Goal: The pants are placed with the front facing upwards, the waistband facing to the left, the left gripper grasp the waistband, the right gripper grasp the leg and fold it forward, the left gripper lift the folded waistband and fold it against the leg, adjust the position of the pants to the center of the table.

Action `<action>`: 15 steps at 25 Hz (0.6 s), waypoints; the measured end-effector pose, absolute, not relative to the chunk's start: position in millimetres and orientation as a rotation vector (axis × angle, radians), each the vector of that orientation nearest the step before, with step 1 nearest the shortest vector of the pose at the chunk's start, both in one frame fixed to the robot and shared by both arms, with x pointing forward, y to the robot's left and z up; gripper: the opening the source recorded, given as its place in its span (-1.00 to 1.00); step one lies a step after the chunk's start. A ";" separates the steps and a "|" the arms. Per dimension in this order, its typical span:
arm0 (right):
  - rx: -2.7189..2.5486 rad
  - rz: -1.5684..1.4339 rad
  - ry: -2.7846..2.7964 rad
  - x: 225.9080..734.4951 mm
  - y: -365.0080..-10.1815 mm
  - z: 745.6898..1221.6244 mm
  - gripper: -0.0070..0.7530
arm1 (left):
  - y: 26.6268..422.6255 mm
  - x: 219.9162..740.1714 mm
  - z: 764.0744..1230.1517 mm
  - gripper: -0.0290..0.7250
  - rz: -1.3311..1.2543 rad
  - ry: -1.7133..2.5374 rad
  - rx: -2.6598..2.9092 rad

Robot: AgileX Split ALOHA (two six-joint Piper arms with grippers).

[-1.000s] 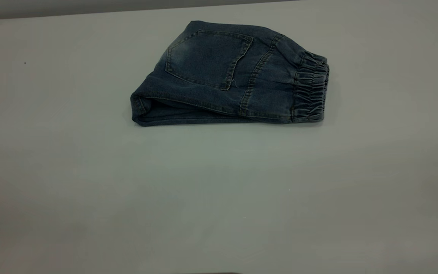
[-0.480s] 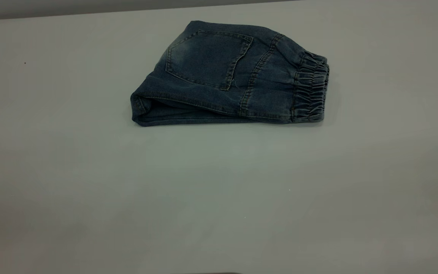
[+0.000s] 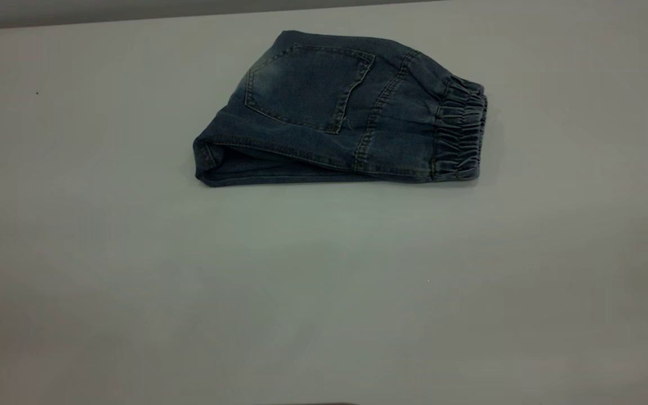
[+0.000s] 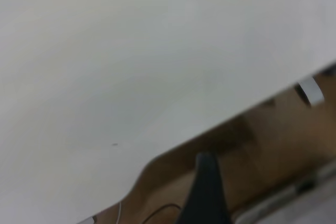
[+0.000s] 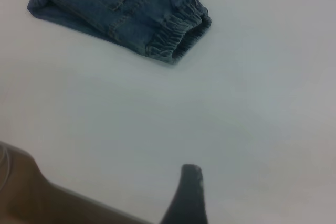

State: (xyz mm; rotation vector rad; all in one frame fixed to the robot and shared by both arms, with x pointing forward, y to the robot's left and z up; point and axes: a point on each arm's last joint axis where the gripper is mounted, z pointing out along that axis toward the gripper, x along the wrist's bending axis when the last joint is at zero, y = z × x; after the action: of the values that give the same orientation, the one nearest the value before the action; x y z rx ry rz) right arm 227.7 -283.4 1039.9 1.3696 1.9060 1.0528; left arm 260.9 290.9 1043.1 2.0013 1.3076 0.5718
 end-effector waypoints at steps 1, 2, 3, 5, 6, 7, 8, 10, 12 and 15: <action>1.370 1.054 1.906 227.6 -283.4 1040.0 0.54 | 292.8 259.4 1043.5 0.55 0.605 1.354 1.961; 1.373 1.052 1.903 227.7 -283.3 1040.0 0.54 | 294.5 257.0 1043.9 0.55 0.637 1.391 1.920; 1.377 1.051 1.898 227.8 -283.2 1040.0 0.54 | 296.2 254.3 1044.1 0.55 0.675 1.435 1.874; 1.399 1.040 1.876 228.2 -282.8 1040.0 0.54 | 298.6 248.2 1044.6 0.55 0.745 1.497 1.788; 1.410 1.034 1.864 228.4 -282.6 1040.0 0.54 | 299.4 244.6 1044.8 0.55 0.781 1.521 1.745; 1.425 1.025 1.847 228.7 -282.4 1040.0 0.54 | 299.9 241.0 1044.9 0.55 0.814 1.539 1.706; 1.437 1.017 1.832 229.1 -282.2 1040.1 0.54 | 300.1 238.0 1044.9 0.55 0.843 1.555 1.672; 1.458 1.004 1.808 229.6 -281.9 1040.1 0.54 | 300.1 232.0 1044.6 0.55 0.891 1.571 1.617; 1.476 0.993 1.786 230.0 -281.7 1040.1 0.54 | 299.9 229.7 1044.3 0.55 0.915 1.588 1.591; 1.496 0.980 1.763 230.5 -281.4 1040.1 0.54 | 299.8 229.4 1044.1 0.55 0.920 1.599 1.584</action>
State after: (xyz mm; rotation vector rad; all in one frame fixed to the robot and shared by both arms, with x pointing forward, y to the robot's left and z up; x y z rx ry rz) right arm 230.5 -281.4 1040.1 1.4958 1.7627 0.9803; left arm 229.4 299.8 1044.1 1.5839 1.5992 0.9200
